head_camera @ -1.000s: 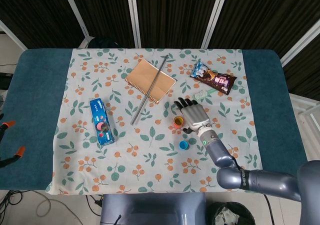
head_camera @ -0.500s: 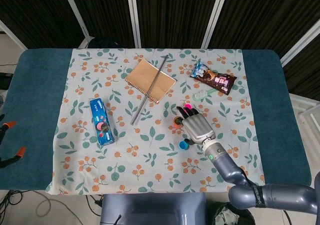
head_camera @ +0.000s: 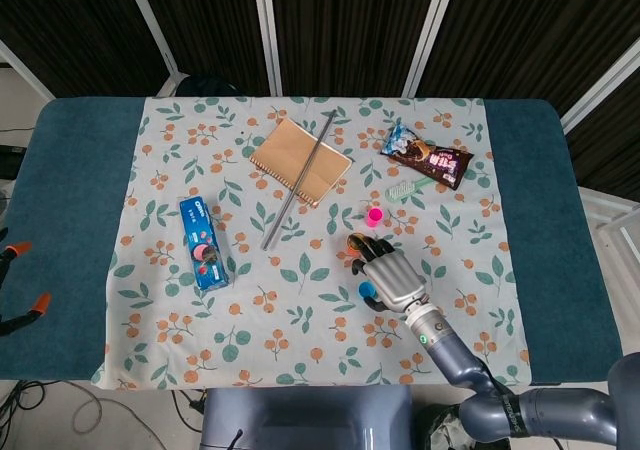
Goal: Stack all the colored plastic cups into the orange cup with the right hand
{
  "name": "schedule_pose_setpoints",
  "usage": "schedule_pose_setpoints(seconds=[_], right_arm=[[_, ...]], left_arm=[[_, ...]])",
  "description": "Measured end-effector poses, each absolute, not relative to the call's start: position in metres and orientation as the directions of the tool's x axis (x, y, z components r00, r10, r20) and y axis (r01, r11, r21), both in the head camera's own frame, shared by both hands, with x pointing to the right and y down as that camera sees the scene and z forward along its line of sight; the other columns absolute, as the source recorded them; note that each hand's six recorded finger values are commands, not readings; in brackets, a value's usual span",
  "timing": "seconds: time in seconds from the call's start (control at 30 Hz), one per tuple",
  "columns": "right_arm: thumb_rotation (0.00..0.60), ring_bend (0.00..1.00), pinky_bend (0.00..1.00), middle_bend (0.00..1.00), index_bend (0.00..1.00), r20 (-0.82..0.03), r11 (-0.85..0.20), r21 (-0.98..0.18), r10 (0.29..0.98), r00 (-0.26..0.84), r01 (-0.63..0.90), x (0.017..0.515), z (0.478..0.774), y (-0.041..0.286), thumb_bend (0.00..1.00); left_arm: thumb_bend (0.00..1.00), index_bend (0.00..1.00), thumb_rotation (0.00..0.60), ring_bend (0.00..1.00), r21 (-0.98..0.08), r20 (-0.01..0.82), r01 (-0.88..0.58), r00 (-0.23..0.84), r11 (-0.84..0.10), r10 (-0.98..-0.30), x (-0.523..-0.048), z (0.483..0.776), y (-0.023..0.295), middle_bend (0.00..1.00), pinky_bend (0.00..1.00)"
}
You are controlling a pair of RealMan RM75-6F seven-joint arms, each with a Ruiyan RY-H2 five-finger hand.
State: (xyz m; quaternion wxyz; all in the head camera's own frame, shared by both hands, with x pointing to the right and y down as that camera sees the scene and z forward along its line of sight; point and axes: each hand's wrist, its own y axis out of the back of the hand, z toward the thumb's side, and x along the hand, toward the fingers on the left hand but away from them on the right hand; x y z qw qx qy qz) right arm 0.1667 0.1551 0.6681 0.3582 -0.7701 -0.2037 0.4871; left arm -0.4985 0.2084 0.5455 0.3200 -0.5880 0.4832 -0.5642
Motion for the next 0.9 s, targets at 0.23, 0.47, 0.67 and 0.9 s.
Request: schedule_pose_setpoints(seconds=[0.23,0.47,0.67,0.9], right_arm=[[0.600,0.09,0.17,0.00,0.41,-0.610,-0.663,-0.748,0.668,0.427,-0.031,0.172,0.673,0.155,0.36],[0.600,0.10,0.17,0.00,0.41,-0.607,-0.662,-0.749,0.669,0.429,-0.026,0.176,0.670,0.156,0.35],[0.600,0.10,0.17,0.00,0.41,-0.617,-0.671,-0.741,0.664,0.423,-0.028,0.179,0.671,0.157,0.36],[0.600,0.10,0.17,0.00,0.41,-0.620,-0.674,-0.739,0.664,0.418,-0.026,0.181,0.673,0.159,0.36]], left_arm=[[0.24,0.21,0.600,0.00,-0.921,0.355,-0.206,-0.103,-0.329,-0.929,-0.498,0.546,0.209,0.01,0.00],[0.24,0.21,0.600,0.00,-0.921,0.357,-0.203,-0.102,-0.332,-0.929,-0.498,0.546,0.209,0.01,0.00],[0.24,0.21,0.600,0.00,-0.922,0.356,-0.202,-0.102,-0.331,-0.929,-0.498,0.546,0.209,0.01,0.00],[0.24,0.21,0.600,0.00,-0.921,0.358,-0.201,-0.102,-0.333,-0.928,-0.498,0.546,0.209,0.01,0.00]])
